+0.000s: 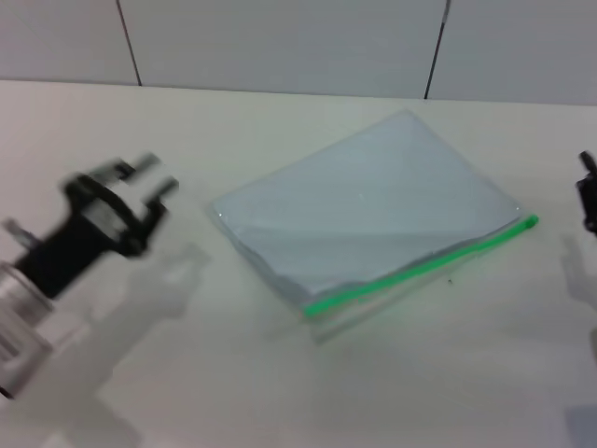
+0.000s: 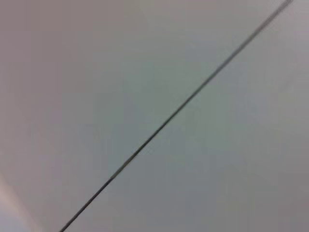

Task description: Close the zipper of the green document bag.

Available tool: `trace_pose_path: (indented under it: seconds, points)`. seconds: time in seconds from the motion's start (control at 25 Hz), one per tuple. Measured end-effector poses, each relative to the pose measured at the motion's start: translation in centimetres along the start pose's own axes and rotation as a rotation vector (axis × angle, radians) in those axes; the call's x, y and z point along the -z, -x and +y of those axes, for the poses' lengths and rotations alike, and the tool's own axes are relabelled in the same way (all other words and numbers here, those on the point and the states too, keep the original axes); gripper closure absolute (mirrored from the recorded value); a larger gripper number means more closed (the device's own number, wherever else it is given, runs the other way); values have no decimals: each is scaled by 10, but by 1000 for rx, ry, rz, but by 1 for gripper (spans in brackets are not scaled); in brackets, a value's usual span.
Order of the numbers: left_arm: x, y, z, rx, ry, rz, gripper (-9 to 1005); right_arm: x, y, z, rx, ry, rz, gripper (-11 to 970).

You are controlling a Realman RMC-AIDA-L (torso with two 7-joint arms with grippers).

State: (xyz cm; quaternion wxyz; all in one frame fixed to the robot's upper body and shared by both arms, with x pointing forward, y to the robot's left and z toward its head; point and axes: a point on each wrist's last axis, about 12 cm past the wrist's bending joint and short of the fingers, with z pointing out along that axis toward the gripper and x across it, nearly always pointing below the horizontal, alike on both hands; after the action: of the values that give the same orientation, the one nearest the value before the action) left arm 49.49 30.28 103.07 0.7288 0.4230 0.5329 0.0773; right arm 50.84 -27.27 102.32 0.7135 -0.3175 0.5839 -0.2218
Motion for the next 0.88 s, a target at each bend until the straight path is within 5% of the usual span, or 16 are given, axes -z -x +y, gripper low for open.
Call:
trace_pose_path:
  seconds: [0.16,0.44,0.56,0.72,0.88]
  points:
    - [10,0,20,114,303,24,681,12,9,-10,-170,-119,-72,616]
    - [25,-6,50,400,601,-26,437,17,6,-23,-590,-167,-133,318]
    - [32,-10,59,508,672,-54,426,16,0,-28,-659,-166,-134,191]
    - [33,-12,63,523,687,-54,411,16,0,-29,-672,-164,-140,58]
    - [33,-11,62,523,690,-54,411,14,1,-29,-675,-166,-144,58]
